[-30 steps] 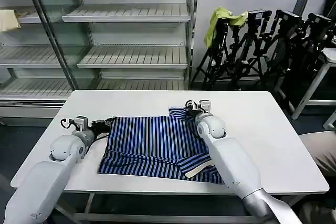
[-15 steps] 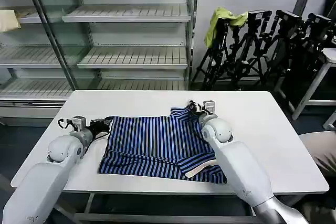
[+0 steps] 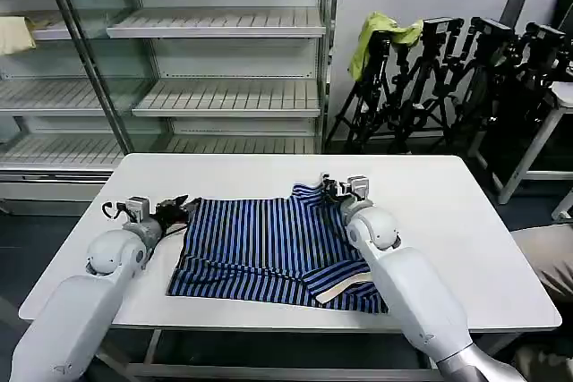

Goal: Fold and organize the clothes.

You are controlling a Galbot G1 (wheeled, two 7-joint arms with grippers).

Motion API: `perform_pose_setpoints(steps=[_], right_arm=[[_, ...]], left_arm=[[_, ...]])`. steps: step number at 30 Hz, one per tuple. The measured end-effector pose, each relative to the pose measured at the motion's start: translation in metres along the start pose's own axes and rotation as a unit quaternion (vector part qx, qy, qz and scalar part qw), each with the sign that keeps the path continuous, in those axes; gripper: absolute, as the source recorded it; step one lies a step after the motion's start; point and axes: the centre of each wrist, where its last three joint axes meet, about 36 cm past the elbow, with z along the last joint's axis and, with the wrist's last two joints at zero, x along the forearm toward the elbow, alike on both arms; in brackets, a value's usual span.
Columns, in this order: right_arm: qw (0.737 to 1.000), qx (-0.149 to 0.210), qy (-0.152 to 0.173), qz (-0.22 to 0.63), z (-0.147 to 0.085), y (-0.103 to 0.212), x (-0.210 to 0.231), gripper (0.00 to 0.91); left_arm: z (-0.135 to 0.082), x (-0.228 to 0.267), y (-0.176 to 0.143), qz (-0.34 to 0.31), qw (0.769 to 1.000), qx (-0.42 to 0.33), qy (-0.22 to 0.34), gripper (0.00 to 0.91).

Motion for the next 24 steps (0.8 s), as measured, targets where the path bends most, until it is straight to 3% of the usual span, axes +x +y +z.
perform_pose_setpoints(steps=[1,2,24], right_arm=[[1.000,0.000,0.000,0.000,0.0001,-0.0002,0.0001,0.000],[1.000,-0.001,0.000,0.000,0.0000,-0.0004,0.0002,0.000],[1.000,-0.002,-0.006,0.000,-0.0015,-0.0049,0.0035,0.000]], left_arm=[[0.0006,-0.0014,-0.0002,-0.001,1.000,-0.001,0.004,0.030],[0.0011,-0.0028,-0.0002,-0.002,1.000,-0.001,0.007,0.010],[0.0030,-0.0028,-0.0009,0.006,1.000,0.002,0.009,0.010]])
